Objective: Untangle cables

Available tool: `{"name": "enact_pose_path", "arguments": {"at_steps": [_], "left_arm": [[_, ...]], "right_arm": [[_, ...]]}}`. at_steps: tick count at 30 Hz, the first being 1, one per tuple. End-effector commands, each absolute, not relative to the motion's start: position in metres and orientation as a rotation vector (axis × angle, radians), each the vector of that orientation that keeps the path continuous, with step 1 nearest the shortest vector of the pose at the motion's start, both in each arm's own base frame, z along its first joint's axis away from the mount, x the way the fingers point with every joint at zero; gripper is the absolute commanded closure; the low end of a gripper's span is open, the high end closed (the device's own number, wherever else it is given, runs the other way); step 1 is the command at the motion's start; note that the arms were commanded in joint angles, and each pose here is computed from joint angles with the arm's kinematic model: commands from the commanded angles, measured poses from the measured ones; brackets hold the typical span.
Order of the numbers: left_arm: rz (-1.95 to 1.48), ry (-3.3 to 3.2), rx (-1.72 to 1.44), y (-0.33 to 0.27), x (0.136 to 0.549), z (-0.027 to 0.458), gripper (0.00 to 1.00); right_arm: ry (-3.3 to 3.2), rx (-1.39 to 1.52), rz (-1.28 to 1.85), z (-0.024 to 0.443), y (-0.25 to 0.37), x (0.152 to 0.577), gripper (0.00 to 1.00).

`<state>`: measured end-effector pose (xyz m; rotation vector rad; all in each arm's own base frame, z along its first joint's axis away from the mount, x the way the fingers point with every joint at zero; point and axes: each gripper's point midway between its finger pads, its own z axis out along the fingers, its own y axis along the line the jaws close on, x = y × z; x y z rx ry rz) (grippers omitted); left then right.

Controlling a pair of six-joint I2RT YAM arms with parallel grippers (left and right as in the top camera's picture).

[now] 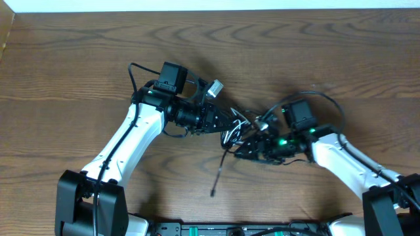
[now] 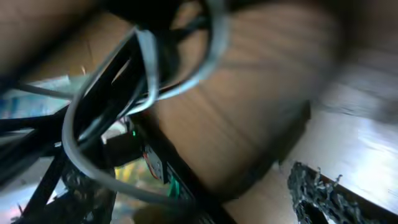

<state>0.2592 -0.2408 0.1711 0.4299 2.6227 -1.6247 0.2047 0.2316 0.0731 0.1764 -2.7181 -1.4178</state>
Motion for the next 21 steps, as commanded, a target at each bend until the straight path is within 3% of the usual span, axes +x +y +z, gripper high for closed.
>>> {"name": "enact_pose_path", "arguments": {"at_steps": [1, 7, 21], "left_arm": [[-1.674, 2.596, 0.421, -0.24, 0.258, 0.178, 0.92], [-1.688, 2.661, 0.279, -0.226, 0.259, 0.175, 0.92], [-1.706, 2.72, 0.188, -0.214, 0.253, 0.173, 0.92]], "right_arm": [[-2.678, 0.302, -1.453, 0.077, 0.247, 0.192, 0.16], [-2.7, 0.347, -1.414, 0.073, 0.252, 0.187, 0.22], [-2.708, 0.347, -1.408, 0.072, 0.252, 0.188, 0.18]]}}
